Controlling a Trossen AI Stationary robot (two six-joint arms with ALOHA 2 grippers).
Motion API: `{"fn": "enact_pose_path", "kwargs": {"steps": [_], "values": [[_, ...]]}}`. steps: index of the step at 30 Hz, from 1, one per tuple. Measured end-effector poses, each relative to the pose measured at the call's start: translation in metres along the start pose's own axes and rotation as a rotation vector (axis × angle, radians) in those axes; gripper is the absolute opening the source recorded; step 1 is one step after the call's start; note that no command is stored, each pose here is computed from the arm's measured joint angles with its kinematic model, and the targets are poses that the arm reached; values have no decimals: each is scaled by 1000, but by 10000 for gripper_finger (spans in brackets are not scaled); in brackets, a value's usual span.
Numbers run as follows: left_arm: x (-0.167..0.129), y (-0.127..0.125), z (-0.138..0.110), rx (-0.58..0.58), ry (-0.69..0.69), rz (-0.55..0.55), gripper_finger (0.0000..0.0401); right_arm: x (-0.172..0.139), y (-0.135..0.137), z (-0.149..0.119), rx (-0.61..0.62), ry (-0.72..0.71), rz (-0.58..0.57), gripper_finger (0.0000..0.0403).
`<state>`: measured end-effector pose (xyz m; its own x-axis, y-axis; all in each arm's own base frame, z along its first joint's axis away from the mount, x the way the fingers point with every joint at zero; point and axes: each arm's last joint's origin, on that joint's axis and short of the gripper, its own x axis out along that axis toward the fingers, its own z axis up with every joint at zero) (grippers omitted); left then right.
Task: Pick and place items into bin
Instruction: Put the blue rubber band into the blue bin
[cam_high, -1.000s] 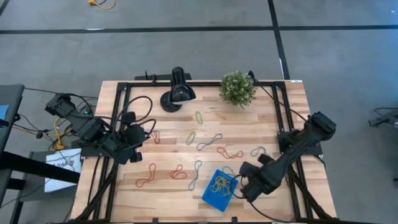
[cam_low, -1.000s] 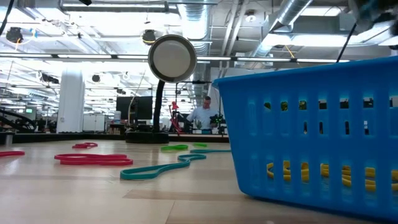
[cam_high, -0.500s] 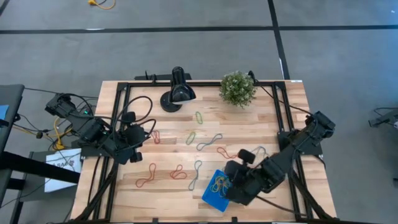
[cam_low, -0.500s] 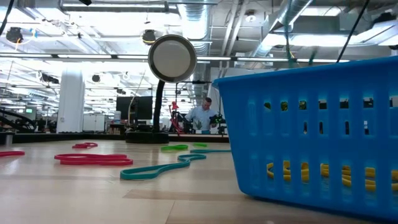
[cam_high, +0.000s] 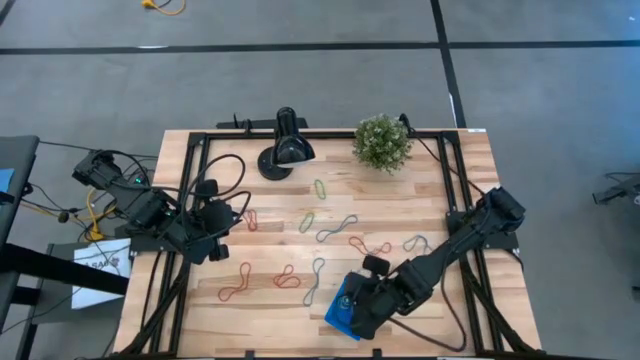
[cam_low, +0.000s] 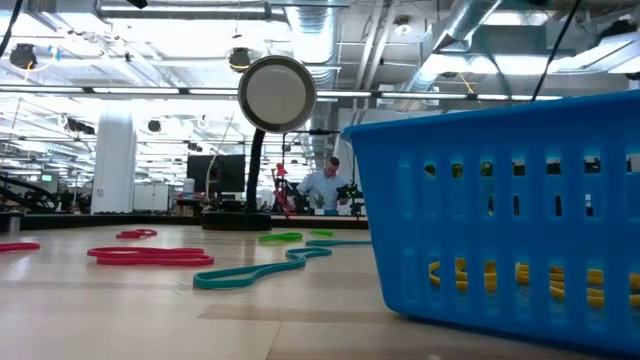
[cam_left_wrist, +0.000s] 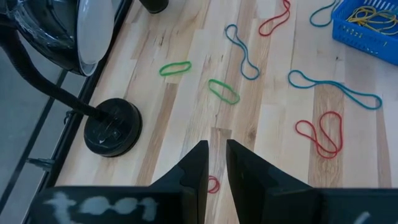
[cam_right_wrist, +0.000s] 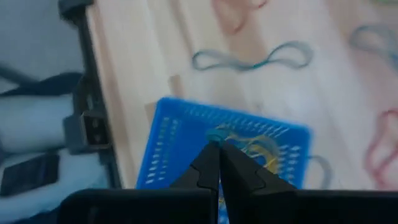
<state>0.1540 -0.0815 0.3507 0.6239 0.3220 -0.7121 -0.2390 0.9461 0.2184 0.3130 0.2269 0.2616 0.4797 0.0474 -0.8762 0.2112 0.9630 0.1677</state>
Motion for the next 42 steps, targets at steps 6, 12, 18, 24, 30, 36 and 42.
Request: {"fn": "enact_pose_path", "kwargs": {"steps": [6, 12, 18, 24, 30, 36, 42], "values": [[0, 0, 0, 0, 0, 0, 46, 18, 5, -5, -13, 97, 40, 0], [0, 0, 0, 0, 0, 0, 46, 22, -1, -2, -11, 107, 13, 8], [0, 0, 0, 0, 0, 0, 46, 23, -3, 0, -4, 108, 13, 58], [0, 0, 0, 0, 0, 0, 46, 21, -10, -6, 54, 171, -66, 109], [0, 0, 0, 0, 0, 0, 46, 13, -29, -21, 77, 322, -271, 136], [0, 0, 0, 0, 0, 0, 46, 3, -43, -31, 91, 429, -452, 139], [0, 0, 0, 0, 0, 0, 46, -3, -60, -45, 93, 515, -578, 138]]}}
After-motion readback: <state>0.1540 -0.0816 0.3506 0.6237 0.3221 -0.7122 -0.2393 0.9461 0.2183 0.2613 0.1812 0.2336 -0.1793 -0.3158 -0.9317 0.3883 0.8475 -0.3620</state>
